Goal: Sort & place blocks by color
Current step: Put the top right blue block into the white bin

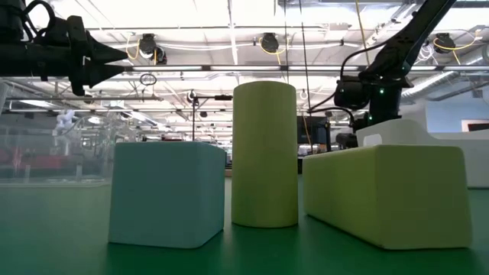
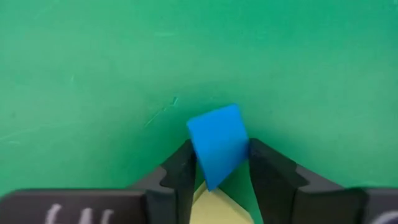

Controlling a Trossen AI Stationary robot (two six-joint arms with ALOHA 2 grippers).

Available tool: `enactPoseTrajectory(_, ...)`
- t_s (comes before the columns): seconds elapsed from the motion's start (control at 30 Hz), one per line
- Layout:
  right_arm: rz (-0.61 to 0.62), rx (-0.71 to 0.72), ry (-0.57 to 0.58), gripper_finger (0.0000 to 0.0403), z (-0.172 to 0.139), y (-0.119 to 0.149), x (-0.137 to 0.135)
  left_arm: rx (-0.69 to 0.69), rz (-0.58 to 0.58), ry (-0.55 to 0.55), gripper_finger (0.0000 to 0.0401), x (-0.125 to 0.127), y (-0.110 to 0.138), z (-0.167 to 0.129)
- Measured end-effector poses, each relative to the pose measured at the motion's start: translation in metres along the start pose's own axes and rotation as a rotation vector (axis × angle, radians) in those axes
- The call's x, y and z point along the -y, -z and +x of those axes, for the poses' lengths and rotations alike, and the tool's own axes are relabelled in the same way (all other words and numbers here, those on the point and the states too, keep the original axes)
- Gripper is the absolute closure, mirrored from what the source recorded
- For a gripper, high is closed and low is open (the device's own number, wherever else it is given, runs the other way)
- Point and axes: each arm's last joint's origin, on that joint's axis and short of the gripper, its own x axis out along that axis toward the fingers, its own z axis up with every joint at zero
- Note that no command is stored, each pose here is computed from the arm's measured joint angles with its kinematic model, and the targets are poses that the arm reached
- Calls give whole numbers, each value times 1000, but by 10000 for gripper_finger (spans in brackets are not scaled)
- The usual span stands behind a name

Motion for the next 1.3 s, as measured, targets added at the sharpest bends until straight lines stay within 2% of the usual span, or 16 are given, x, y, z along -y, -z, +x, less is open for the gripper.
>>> enactPoseTrajectory(0.13,-1,3,4,320,0,0,0,0,0,0,176,0,0,0)
enactPoseTrajectory(0.37,0,6,-7,327,-2,0,0,-1,0,1,176,0,0,0)
enactPoseTrajectory(0.67,37,97,-137,330,-28,-5,2,0,0,0,176,0,0,0)
enactPoseTrajectory(1.07,124,236,-468,332,-66,-17,-5,0,0,0,176,0,0,0)
enactPoseTrajectory(1.2,73,203,-662,332,-77,-18,-10,0,0,0,176,0,0,0)
enactPoseTrajectory(1.3,5,148,-858,332,-87,-19,-15,0,0,0,176,0,0,0)
